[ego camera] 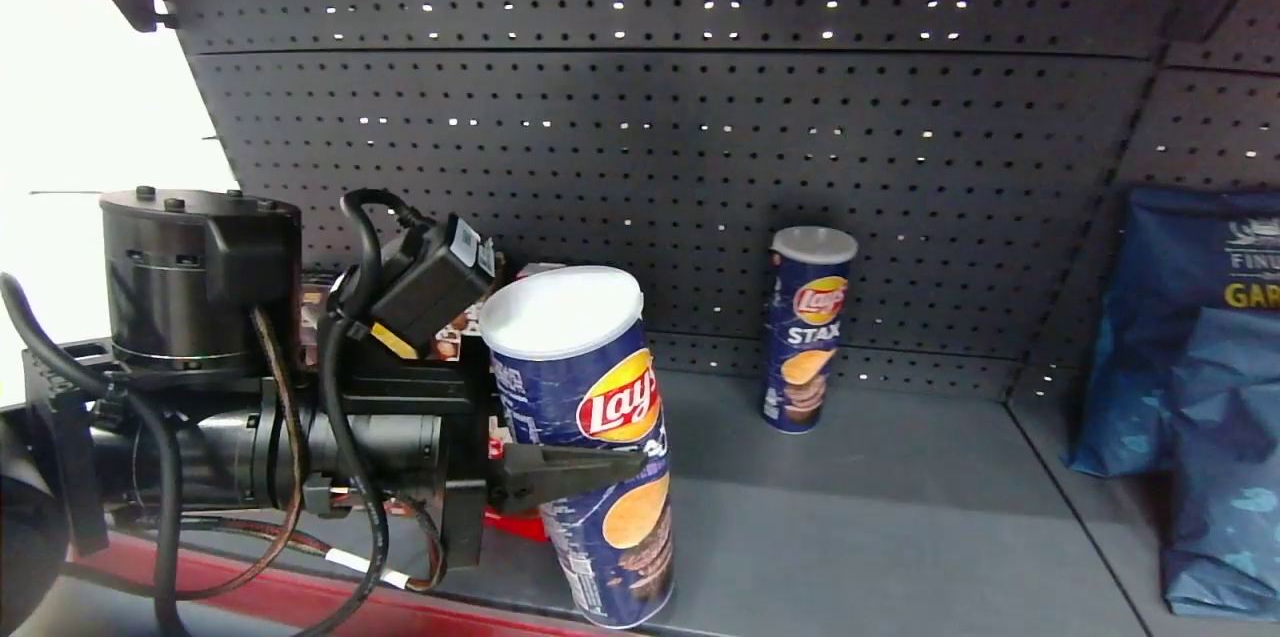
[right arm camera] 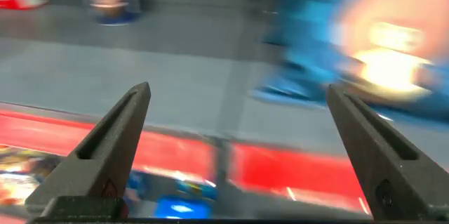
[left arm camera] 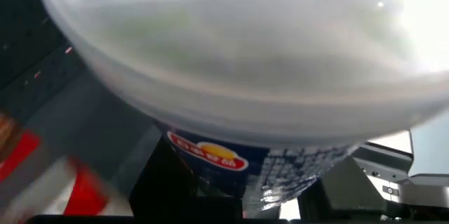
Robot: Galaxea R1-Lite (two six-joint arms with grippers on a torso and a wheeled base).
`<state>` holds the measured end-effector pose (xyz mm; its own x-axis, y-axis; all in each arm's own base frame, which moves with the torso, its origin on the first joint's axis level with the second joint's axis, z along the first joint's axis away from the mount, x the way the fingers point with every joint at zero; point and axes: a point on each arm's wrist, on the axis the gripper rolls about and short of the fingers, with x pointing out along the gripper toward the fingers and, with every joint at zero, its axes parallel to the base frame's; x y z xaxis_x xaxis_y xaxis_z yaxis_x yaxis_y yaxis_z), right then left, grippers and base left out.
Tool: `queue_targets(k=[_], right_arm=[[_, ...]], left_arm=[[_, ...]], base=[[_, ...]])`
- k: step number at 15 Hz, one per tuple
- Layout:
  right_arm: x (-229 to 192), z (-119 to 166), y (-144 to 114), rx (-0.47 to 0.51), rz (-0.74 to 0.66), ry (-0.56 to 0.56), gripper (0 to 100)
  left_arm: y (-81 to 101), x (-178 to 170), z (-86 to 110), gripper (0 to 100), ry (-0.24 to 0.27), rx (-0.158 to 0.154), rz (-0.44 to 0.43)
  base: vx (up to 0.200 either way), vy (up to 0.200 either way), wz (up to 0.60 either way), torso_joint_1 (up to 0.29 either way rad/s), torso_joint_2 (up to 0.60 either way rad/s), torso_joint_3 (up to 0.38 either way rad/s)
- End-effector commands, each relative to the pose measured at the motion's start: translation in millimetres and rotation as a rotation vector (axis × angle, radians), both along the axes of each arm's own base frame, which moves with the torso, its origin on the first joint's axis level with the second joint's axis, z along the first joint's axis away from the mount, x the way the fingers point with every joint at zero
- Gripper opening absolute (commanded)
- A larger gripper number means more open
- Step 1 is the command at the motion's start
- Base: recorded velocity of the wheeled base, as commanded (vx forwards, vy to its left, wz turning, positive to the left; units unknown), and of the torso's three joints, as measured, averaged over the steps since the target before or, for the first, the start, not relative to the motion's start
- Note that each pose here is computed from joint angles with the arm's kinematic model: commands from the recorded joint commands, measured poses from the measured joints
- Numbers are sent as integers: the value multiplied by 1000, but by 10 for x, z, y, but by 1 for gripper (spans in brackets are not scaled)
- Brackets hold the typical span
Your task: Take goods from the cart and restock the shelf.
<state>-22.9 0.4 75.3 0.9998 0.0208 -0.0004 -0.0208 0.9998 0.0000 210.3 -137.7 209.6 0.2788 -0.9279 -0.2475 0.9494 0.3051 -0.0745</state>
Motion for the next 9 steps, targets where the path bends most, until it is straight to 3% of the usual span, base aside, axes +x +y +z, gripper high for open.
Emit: queue_targets(k=[1, 9], right_arm=[[1, 0, 0, 0, 1, 1, 100], [1, 0, 0, 0, 1, 1, 100]], left_arm=[[-3, 12, -23, 0, 6, 4, 1], [13, 16, -40, 0, 12, 7, 9]], base=[[0, 0, -600, 2, 2, -2], [0, 0, 0, 0, 0, 0]])
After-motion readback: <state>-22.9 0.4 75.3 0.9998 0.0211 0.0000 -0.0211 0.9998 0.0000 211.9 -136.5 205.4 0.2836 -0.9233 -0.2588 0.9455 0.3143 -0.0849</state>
